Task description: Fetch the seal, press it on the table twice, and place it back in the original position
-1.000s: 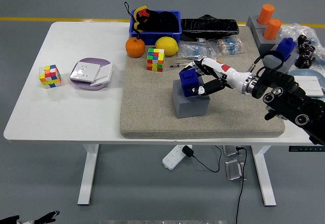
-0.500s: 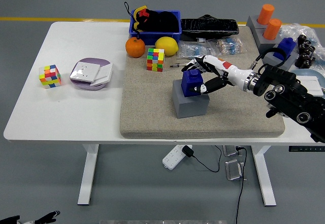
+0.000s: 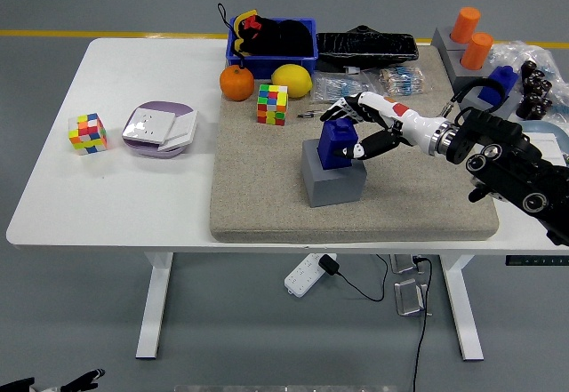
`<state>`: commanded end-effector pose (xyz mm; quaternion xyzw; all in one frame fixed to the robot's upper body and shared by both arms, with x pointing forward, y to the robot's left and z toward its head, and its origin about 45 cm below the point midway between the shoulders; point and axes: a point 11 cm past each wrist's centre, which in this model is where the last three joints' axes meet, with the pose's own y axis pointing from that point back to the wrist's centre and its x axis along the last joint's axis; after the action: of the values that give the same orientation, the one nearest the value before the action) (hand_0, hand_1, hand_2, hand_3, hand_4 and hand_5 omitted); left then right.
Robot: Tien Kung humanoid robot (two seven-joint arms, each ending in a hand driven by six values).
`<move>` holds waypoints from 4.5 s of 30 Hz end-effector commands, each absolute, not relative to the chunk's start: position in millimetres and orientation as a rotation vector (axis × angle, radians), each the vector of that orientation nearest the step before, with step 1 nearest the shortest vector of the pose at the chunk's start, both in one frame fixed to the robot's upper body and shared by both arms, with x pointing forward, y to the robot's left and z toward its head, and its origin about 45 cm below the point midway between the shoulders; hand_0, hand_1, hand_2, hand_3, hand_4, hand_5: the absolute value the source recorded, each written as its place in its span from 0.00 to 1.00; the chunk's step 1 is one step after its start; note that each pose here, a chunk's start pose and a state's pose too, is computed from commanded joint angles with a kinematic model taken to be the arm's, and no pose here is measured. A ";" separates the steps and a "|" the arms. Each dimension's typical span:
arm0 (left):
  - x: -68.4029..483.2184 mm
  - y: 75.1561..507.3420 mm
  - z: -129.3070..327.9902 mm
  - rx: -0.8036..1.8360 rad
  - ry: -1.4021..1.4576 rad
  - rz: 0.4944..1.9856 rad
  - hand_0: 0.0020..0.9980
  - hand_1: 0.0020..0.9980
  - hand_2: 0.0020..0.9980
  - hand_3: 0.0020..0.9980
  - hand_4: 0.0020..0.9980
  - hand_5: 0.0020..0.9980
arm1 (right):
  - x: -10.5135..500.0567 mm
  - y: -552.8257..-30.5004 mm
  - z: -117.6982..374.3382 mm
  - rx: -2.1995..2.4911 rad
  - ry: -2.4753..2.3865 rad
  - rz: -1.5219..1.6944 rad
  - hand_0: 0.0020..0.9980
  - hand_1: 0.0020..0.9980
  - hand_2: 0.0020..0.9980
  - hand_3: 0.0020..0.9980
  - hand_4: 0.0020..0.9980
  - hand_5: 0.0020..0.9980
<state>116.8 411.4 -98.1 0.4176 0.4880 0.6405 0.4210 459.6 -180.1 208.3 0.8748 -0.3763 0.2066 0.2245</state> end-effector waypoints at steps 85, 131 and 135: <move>104.9 423.1 -97.8 1.046 1.251 1.665 0.82 0.81 0.78 0.82 0.70 0.44 | 361.1 -472.2 247.3 2.018 -2.094 0.211 0.92 0.90 0.86 0.87 1.00 0.62; 86.0 478.8 -79.7 0.955 1.356 1.908 0.81 0.81 0.78 0.82 0.69 0.43 | 369.8 -464.1 260.8 2.059 -2.007 0.226 0.90 0.88 0.83 0.84 1.00 0.63; 83.8 482.8 -78.1 0.965 1.361 1.910 0.81 0.80 0.77 0.81 0.69 0.44 | 369.1 -465.5 261.5 2.054 -2.014 0.229 0.90 0.88 0.83 0.84 1.00 0.63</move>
<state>83.8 482.8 -78.1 0.3632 0.5122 0.7189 0.2982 369.1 -465.5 261.5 0.7060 -0.6921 0.0786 0.1278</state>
